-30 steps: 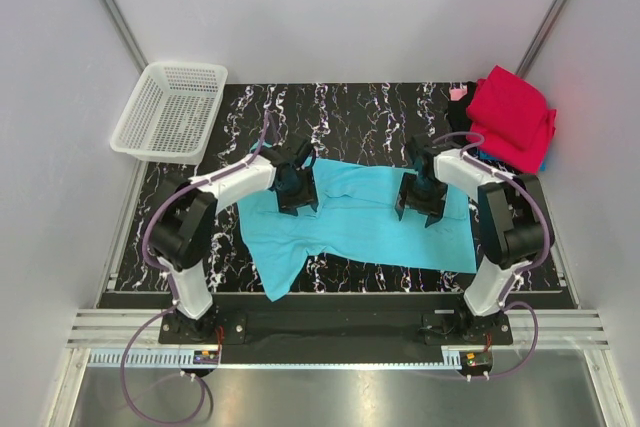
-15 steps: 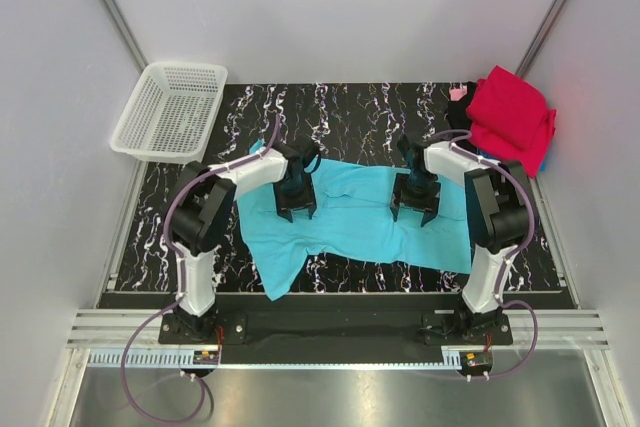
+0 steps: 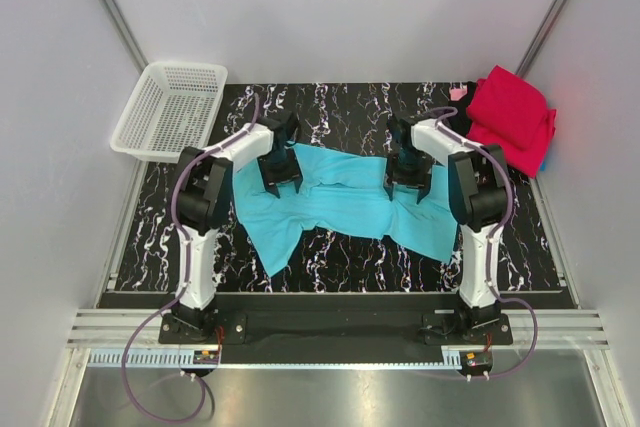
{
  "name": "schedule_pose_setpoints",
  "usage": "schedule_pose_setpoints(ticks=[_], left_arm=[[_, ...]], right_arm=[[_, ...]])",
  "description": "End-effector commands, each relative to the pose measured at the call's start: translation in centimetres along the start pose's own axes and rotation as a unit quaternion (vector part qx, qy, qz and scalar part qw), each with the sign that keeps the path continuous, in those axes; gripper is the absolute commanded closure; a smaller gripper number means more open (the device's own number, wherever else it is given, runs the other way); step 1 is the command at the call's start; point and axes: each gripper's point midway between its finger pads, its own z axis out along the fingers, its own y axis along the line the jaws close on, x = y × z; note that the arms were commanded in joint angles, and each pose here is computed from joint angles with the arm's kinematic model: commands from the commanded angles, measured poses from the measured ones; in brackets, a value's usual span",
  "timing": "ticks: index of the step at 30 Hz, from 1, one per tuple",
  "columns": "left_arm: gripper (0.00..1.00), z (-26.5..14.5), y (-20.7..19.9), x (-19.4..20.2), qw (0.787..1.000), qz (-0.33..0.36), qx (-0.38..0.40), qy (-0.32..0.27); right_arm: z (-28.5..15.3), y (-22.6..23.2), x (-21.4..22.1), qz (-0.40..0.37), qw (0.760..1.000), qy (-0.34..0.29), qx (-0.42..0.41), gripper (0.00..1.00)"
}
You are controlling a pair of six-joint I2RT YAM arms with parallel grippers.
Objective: Fold and stack the t-shirts
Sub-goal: Fold the tshirt
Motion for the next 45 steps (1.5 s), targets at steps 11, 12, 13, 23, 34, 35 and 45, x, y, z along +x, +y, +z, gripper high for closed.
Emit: schedule_pose_setpoints(ticks=[11,12,13,23,34,35,45], left_arm=[[0.41,2.0,-2.2,-10.1,0.998,-0.011,0.051,-0.017],[0.4,2.1,-2.6,-10.5,0.998,-0.012,0.064,-0.014],[0.4,2.3,-3.2,-11.3,0.997,-0.011,0.075,-0.019],[0.39,-2.7,-3.7,-13.5,0.99,0.005,0.116,-0.082],[0.39,-11.5,0.8,-7.6,0.979,-0.025,0.13,-0.153],[0.39,-11.7,0.8,-6.7,0.979,-0.028,0.14,-0.148],[0.38,-6.0,3.0,5.1,0.979,-0.064,0.18,-0.063]], right_arm=[[0.7,1.5,-7.4,-0.031,0.997,-0.043,0.05,0.22],[0.2,1.9,-8.5,-0.032,0.997,-0.055,0.043,0.22],[0.8,1.9,-8.6,-0.034,0.997,-0.047,0.049,0.22],[-2.9,1.6,-10.6,-0.023,0.995,-0.086,0.053,0.22],[-9.8,-1.8,-5.1,0.025,0.986,-0.167,0.003,0.2],[-8.5,-2.5,-3.3,0.027,0.988,-0.148,0.013,0.19],[-5.0,-3.0,5.4,0.065,0.985,-0.134,-0.086,0.14]])
